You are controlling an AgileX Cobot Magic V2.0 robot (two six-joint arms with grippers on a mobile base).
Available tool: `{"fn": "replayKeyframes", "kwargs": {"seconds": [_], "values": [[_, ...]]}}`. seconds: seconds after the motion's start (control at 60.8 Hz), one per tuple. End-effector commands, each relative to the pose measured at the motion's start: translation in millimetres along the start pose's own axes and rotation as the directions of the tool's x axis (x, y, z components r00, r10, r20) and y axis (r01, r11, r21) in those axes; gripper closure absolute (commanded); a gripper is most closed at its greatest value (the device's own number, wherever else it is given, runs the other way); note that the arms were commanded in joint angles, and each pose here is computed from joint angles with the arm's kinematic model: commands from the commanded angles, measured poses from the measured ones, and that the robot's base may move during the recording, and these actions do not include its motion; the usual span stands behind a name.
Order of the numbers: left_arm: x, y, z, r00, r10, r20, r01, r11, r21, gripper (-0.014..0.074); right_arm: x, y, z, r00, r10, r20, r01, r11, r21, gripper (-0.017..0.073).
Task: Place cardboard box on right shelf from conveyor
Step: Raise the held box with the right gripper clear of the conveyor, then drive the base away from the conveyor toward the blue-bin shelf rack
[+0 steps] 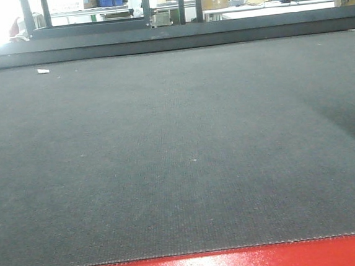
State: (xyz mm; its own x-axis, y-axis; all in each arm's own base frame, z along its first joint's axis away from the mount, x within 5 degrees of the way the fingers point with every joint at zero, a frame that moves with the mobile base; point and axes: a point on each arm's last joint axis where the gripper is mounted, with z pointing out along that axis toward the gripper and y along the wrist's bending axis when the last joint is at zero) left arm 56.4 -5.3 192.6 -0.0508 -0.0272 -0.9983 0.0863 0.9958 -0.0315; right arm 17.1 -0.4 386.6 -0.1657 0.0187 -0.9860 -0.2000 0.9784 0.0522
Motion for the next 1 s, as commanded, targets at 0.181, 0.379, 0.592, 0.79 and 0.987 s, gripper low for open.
{"fn": "replayKeyframes", "kwargs": {"seconds": [0.181,0.379,0.592,0.79,0.987], "values": [[-5.4,0.3,-0.9,0.996,-0.006,0.091,0.006,1.0,-0.002,0.071,-15.9,0.9,-2.4,0.994,-0.012,0.111,0.012,1.0,-0.001,0.0343],[-5.4,0.3,-0.9,0.996,-0.006,0.091,0.006,1.0,-0.002,0.071,-15.9,0.9,-2.4,0.994,-0.012,0.111,0.012,1.0,-0.001,0.0343],[-5.4,0.3,-0.9,0.996,-0.006,0.091,0.006,1.0,-0.002,0.071,-15.9,0.9,-2.4,0.994,-0.012,0.111,0.012,1.0,-0.001,0.0343],[-5.4,0.3,-0.9,0.996,-0.006,0.091,0.006,1.0,-0.002,0.071,-15.9,0.9,-2.4,0.994,-0.012,0.111,0.012,1.0,-0.001,0.0343],[-5.4,0.3,-0.9,0.996,-0.006,0.091,0.006,1.0,-0.002,0.0709,-15.9,0.9,-2.4,0.994,-0.012,0.111,0.012,1.0,-0.001,0.0343]]}}
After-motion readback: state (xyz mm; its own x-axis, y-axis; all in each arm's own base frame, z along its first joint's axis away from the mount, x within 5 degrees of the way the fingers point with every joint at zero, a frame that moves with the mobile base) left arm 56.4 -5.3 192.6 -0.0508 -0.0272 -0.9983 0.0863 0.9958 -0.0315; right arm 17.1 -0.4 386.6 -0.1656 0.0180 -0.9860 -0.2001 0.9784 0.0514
